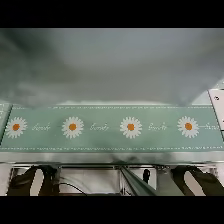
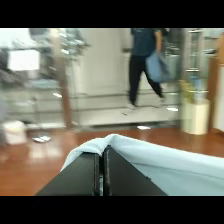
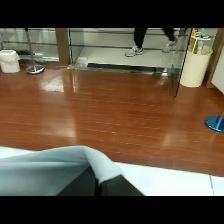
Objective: Fold the shirts.
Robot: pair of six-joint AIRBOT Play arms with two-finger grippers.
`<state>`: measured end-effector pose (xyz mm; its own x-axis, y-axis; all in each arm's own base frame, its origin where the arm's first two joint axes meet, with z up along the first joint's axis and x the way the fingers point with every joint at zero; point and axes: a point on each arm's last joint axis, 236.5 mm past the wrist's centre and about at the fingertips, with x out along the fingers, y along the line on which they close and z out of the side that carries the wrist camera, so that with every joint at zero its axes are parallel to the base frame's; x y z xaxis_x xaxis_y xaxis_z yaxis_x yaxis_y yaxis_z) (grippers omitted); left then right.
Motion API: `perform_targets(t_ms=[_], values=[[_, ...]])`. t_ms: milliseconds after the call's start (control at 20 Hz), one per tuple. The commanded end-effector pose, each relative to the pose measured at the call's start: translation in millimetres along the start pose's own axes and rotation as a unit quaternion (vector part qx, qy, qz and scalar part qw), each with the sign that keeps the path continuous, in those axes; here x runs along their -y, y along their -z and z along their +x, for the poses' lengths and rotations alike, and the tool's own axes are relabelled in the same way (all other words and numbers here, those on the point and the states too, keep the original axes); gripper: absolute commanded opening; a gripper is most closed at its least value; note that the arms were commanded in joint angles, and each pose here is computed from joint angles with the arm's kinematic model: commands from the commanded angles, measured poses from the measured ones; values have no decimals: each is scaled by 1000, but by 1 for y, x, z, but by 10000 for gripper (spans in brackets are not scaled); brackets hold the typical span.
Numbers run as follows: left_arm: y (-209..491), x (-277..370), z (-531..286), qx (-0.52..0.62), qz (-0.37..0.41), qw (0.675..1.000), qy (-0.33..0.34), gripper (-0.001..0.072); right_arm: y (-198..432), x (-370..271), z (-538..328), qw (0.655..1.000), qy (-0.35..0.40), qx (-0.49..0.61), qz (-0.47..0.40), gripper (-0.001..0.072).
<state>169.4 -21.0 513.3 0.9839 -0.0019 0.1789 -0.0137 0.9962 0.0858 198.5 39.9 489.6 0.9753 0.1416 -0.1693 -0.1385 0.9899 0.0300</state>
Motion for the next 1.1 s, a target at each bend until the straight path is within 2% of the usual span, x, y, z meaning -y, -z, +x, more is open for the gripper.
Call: perform_targets(t_ms=[0, 150, 350, 750, 1050], values=[[-2, -13, -36, 0, 32, 999, -20, 22, 27, 2, -31, 999, 27, -36, 7, 23], [33, -14, -16, -51, 15, 999, -8, 22, 60, 6, -12, 995, 22, -96, 27, 23], [125, -9, 34, -170, -28, 985, 9, 22, 117, 2, 53, 982, -32, -174, 65, 22], [326, 18, 161, -354, -144, 922, 55, 22, 267, 39, 213, 942, -54, -290, 159, 23], [466, 53, 261, -408, -217, 885, 54, 22, 352, 76, 351, 915, -44, -312, 252, 22]])
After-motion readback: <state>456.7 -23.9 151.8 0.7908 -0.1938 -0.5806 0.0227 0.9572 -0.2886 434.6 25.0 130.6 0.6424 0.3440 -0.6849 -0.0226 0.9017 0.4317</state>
